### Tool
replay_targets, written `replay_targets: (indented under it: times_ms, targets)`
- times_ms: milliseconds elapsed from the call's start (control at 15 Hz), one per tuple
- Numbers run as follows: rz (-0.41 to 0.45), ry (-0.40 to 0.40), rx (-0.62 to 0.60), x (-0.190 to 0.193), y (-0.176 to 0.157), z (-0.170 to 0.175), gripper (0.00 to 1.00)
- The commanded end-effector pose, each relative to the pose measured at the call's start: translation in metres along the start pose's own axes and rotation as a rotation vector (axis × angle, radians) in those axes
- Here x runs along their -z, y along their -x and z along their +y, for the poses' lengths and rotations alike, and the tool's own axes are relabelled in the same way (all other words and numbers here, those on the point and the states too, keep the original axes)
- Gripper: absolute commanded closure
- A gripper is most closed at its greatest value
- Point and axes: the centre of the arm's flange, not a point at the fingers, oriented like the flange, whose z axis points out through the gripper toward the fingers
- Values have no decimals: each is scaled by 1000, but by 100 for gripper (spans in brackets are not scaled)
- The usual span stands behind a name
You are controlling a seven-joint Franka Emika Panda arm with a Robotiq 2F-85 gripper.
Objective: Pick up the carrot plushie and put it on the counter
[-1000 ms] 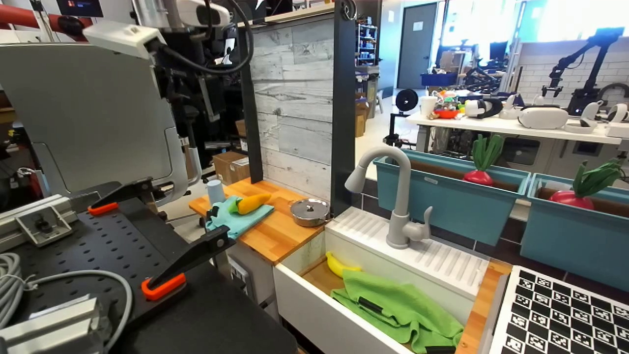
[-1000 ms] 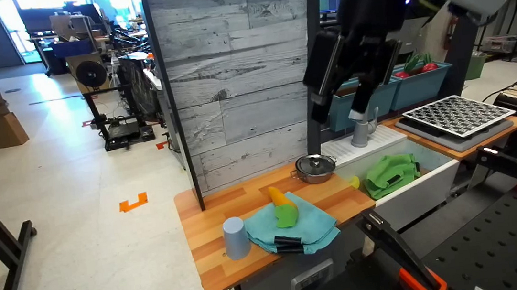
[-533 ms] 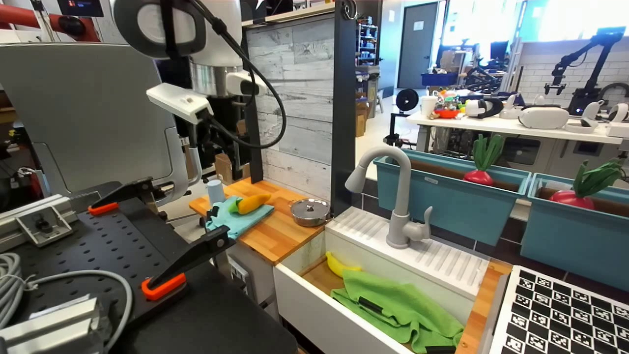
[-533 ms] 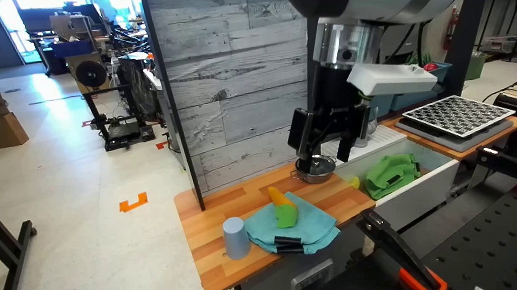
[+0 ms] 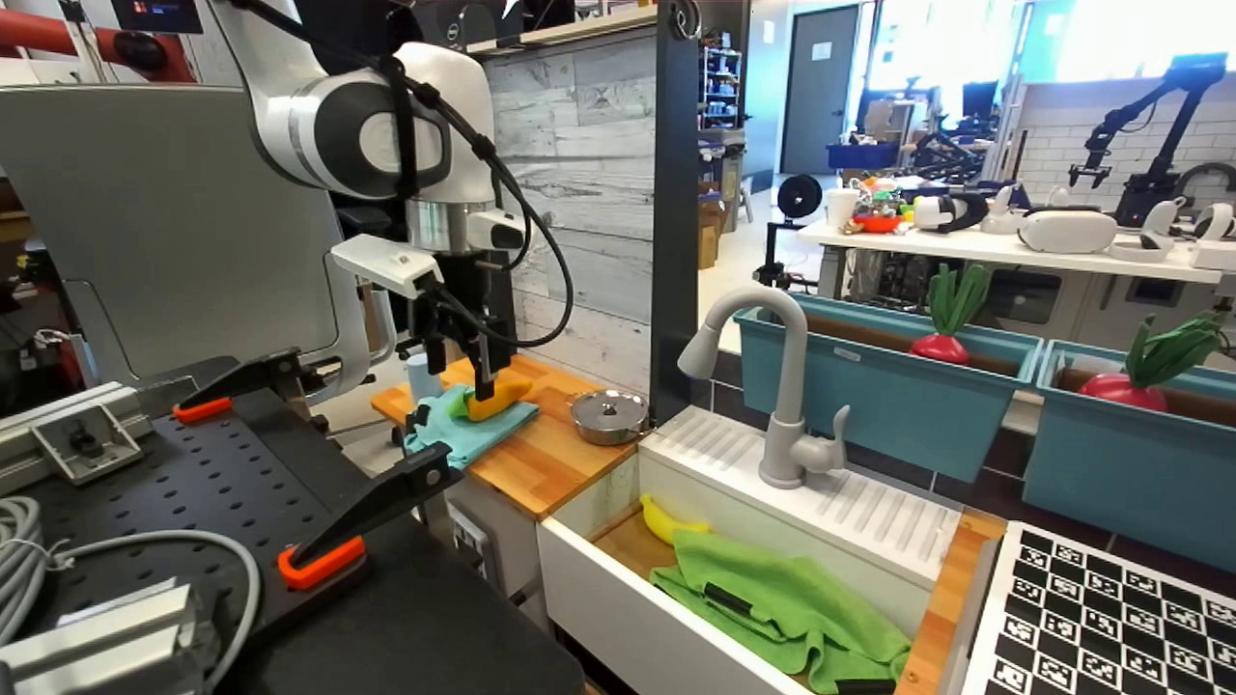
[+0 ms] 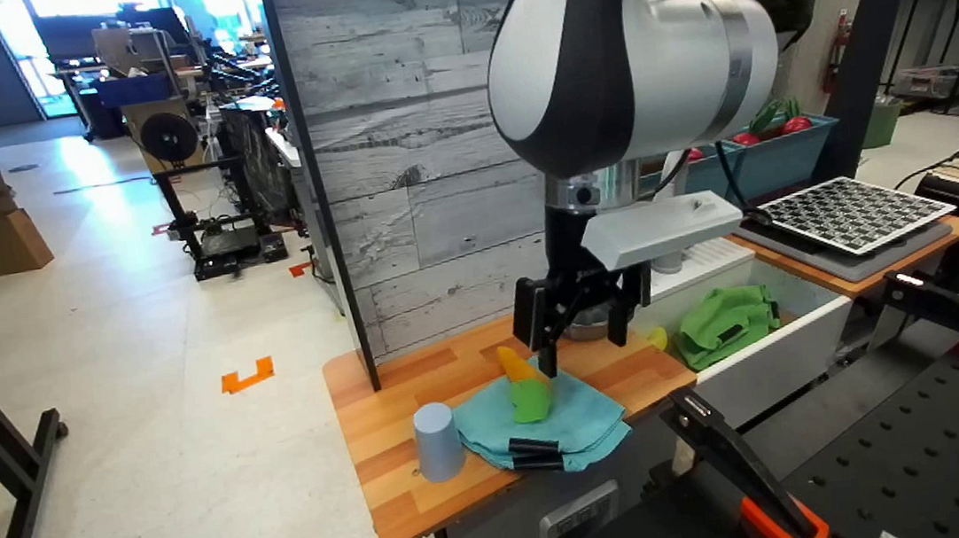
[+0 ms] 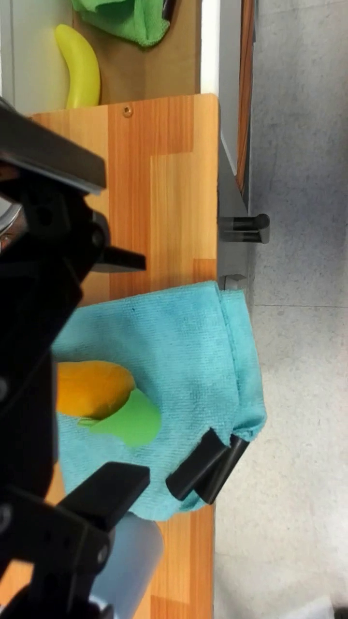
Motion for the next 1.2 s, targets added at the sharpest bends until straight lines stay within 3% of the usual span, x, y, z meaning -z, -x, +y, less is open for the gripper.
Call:
replay_targets:
  times_ms: [0,533,667,1133]
  targets:
    - [5,66,13,-17,-18,-20,0]
    - [21,136,-2,-43,-46,-34,0]
    - [28,166,15,-48,-51,-34,26]
    - [60,237,46,-55,-62,-38,80]
